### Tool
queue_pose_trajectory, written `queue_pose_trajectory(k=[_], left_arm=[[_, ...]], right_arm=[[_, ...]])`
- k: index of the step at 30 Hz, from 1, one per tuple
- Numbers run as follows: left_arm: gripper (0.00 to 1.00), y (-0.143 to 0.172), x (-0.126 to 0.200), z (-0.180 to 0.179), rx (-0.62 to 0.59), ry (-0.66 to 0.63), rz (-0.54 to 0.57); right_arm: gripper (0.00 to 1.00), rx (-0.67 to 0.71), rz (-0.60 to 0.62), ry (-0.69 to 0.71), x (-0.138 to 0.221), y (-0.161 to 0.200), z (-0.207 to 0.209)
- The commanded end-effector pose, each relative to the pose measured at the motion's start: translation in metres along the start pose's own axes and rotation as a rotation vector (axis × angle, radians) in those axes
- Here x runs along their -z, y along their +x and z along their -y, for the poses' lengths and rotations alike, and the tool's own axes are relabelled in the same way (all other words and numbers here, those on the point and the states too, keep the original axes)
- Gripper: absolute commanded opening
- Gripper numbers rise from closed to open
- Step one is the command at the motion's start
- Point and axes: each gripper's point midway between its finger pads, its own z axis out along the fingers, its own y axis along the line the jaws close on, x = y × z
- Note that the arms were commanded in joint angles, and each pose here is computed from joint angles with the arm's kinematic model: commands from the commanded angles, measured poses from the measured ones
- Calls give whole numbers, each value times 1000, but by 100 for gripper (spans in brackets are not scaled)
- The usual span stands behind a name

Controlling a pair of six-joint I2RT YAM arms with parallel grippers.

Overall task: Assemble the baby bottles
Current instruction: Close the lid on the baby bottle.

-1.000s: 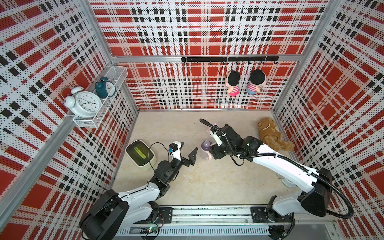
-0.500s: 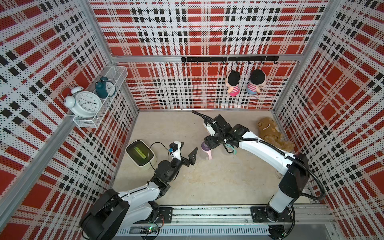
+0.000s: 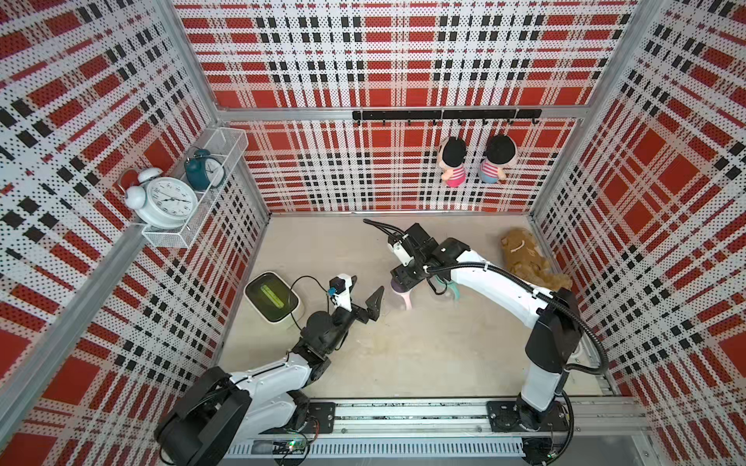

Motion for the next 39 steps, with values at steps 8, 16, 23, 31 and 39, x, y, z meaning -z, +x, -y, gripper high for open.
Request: queue_pose_trajectory(k=[8,16,23,31,39], left_arm=[[98,-13,-3,0,1,-7,35],[98,-12,-3,0,3,-6,32],[98,-11,-3,0,4,-4,30],[98,-11,-4,1,4,-1,26],[98,-11,-4,0,3,-3,29]], right_arm=[[74,15,-18,-28,-7,-1,-4],[74,17,-13,-19,-7,-4,-3],[73,19,-25,-10,-7,-4,-1],[73,30,-32,-11,-5,-7,-2],[72,35,-62,-22,-14,-2,-4]])
